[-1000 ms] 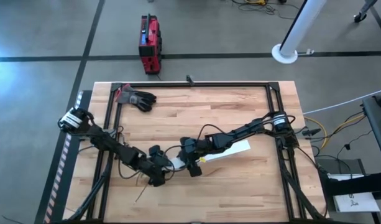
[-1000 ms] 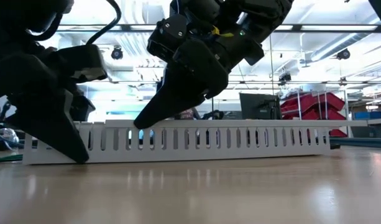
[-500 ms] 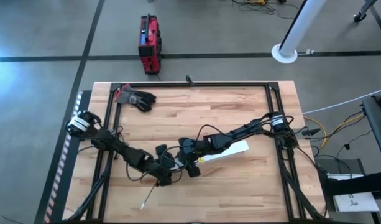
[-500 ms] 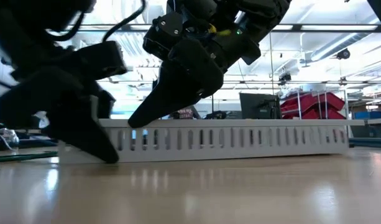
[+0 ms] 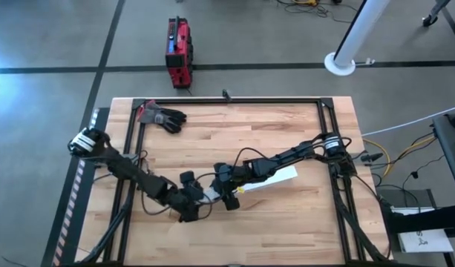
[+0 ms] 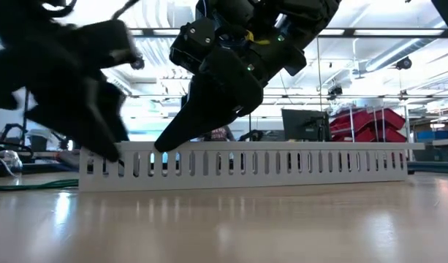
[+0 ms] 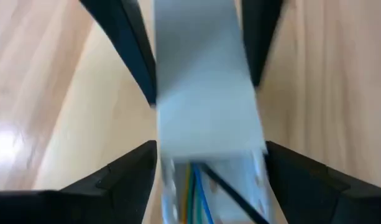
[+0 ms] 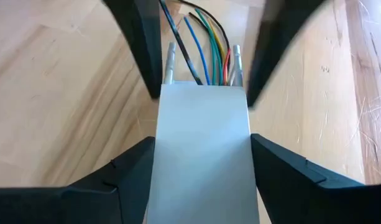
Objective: Ziptie cables
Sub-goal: Close the white cable duct using the white cable duct cover
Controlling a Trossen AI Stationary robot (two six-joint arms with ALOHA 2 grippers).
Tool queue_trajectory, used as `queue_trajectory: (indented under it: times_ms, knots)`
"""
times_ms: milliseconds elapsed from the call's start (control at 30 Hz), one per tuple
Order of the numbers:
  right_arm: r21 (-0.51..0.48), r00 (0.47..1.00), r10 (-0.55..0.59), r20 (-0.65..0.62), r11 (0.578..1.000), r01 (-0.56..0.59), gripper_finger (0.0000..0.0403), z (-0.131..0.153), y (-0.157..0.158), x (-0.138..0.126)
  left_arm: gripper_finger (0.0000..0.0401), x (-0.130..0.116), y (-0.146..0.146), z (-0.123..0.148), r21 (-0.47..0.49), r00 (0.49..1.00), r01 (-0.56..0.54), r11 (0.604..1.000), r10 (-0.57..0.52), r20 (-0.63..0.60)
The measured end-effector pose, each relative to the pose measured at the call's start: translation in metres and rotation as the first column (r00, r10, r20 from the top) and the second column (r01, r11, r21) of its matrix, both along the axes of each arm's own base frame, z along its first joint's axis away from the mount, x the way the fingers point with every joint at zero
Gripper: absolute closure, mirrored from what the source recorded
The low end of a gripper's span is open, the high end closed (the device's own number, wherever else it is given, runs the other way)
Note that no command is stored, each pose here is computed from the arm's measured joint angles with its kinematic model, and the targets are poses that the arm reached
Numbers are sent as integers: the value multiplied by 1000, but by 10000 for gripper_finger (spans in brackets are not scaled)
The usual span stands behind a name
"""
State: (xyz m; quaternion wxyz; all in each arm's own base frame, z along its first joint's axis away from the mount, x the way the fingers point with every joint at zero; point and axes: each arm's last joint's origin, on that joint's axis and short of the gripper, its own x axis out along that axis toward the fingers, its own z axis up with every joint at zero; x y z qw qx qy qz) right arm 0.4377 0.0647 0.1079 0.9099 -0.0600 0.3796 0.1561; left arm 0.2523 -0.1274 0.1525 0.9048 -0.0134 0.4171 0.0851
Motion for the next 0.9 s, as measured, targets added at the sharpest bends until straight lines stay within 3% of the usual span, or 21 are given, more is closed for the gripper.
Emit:
queue_trajectory:
  times_ms: [233, 467, 900]
  knots:
    - [-3, 1000, -4, -5, 1000, 4, 183, 0, 0, 0, 147, -15, -6, -25, -21, 999, -23, 1000, 22, -44]
    - [0, 1000, -1, -24, 1000, 1, 177, -1, 0, -2, 173, -13, -7, -58, 0, 999, -54, 999, 54, 2]
    - [57, 998, 59, 28, 997, -60, 179, 1, 2, 0, 181, -10, -8, -60, 40, 996, -86, 996, 85, 18]
